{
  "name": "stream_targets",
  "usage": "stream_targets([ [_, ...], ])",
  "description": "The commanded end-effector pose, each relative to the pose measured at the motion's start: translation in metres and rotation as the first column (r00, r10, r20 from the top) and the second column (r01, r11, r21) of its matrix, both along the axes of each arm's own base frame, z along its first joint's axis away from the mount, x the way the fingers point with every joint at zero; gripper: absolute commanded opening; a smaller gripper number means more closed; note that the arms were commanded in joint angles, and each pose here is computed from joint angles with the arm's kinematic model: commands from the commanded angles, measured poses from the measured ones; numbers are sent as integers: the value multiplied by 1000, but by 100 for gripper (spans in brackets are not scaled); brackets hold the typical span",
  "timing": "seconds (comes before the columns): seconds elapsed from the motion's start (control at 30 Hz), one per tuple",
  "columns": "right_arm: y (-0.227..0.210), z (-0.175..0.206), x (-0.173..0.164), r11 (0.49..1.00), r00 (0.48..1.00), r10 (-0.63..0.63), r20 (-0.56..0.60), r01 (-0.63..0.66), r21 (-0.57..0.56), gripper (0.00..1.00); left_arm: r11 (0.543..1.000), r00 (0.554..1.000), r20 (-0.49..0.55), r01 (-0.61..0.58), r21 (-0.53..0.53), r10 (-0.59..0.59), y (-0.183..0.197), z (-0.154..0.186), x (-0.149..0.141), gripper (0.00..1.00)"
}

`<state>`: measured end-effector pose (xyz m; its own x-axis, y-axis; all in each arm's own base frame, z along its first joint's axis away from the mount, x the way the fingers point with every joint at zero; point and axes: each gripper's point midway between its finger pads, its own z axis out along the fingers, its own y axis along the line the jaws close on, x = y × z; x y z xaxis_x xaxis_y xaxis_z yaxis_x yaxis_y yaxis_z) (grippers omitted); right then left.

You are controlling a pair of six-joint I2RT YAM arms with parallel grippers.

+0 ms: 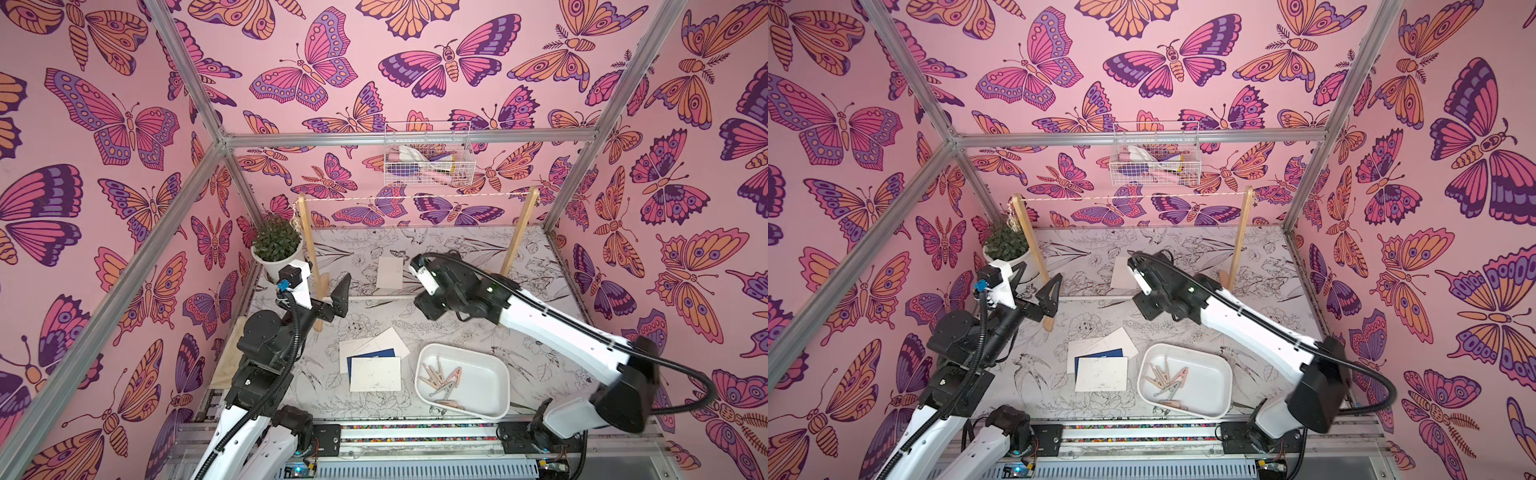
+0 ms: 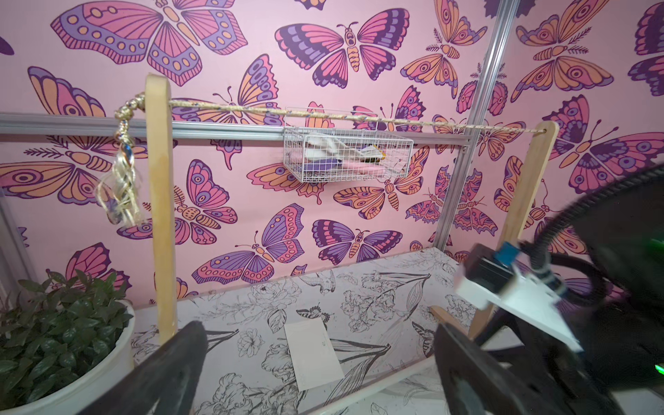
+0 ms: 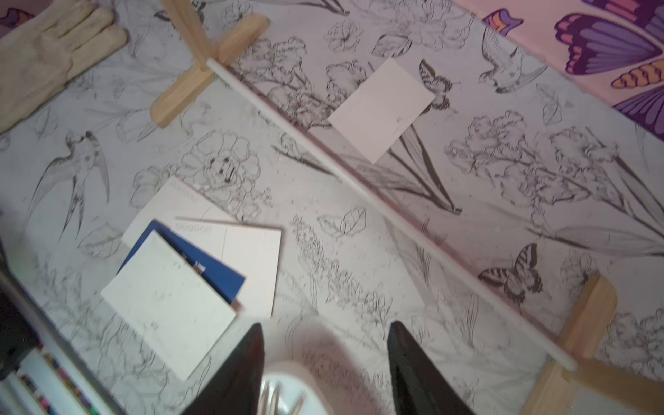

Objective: Remove the postcards from the strings
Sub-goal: Place the clamp in the storage box, then move the postcard to the center of the board.

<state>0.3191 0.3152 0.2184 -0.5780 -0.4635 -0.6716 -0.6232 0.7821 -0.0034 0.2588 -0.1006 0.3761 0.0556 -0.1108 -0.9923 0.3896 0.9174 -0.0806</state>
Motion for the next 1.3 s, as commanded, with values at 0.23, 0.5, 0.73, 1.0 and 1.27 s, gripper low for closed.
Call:
stream_targets([
  [0.23, 76, -57, 93, 996, 1000, -8, 25, 5, 91, 52, 998, 999, 0, -51, 24, 51, 11, -1, -4, 100],
  [0.5, 82, -89, 155, 954, 986, -164, 40, 148, 259, 51, 997, 998, -1, -57, 50, 57, 11, -7, -2, 100],
  [0.73, 63, -117, 214, 934, 949, -311, 48, 296, 202, 45, 996, 998, 6, -63, 56, 63, 11, -10, 0, 100],
  [1.0, 64, -121, 236, 916, 947, -321, 28, 302, 263, 74, 996, 998, -1, -57, 72, 57, 9, -15, 2, 100],
  [1.27, 59, -126, 252, 864, 931, -356, -87, 363, 349, 99, 995, 998, -9, -58, 85, 59, 9, -18, 5, 100],
])
